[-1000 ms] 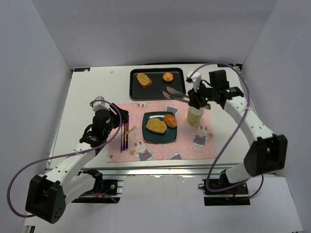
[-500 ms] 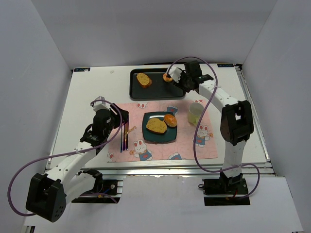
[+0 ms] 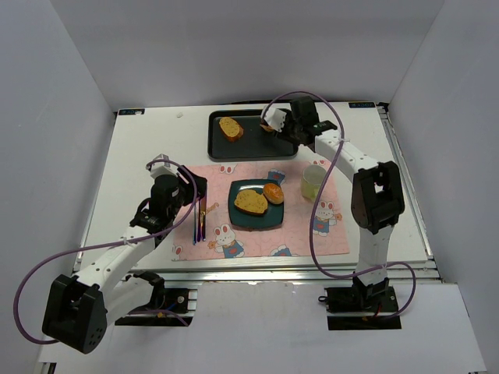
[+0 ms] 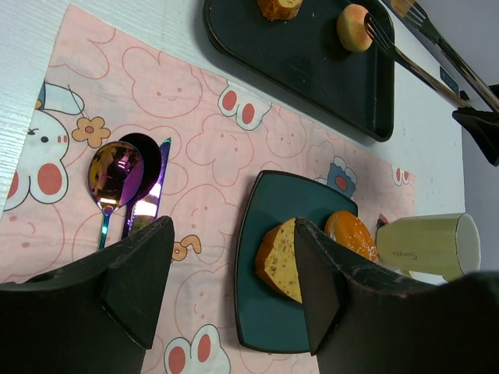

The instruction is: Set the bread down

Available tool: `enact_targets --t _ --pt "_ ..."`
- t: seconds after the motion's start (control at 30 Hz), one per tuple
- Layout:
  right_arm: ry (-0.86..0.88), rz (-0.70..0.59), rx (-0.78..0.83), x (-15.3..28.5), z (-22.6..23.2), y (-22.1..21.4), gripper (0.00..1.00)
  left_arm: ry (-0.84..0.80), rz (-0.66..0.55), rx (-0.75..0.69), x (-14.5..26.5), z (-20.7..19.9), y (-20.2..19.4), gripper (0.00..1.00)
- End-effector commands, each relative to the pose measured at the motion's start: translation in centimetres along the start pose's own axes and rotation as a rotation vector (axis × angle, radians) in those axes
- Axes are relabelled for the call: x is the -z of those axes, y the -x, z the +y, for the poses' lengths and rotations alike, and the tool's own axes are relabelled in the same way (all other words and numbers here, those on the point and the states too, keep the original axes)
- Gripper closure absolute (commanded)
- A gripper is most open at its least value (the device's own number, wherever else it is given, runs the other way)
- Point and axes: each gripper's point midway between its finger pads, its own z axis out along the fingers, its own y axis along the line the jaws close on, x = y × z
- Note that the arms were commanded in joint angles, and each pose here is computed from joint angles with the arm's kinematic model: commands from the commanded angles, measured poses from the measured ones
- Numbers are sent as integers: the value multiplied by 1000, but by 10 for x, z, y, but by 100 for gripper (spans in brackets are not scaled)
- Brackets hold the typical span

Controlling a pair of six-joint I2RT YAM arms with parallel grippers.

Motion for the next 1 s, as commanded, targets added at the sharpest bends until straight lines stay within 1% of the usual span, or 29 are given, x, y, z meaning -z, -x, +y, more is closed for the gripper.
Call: enact_targets --t 0.0,0.53,0.97 --pt "-29 -37 18 2 -8 13 52 -27 -20 0 1 -7 8 28" --pt "-19 41 31 -23 3 -5 50 -27 -20 4 3 -6 7 28" --pt "-95 60 58 -24 -8 -10 51 -30 -22 7 3 -7 8 28"
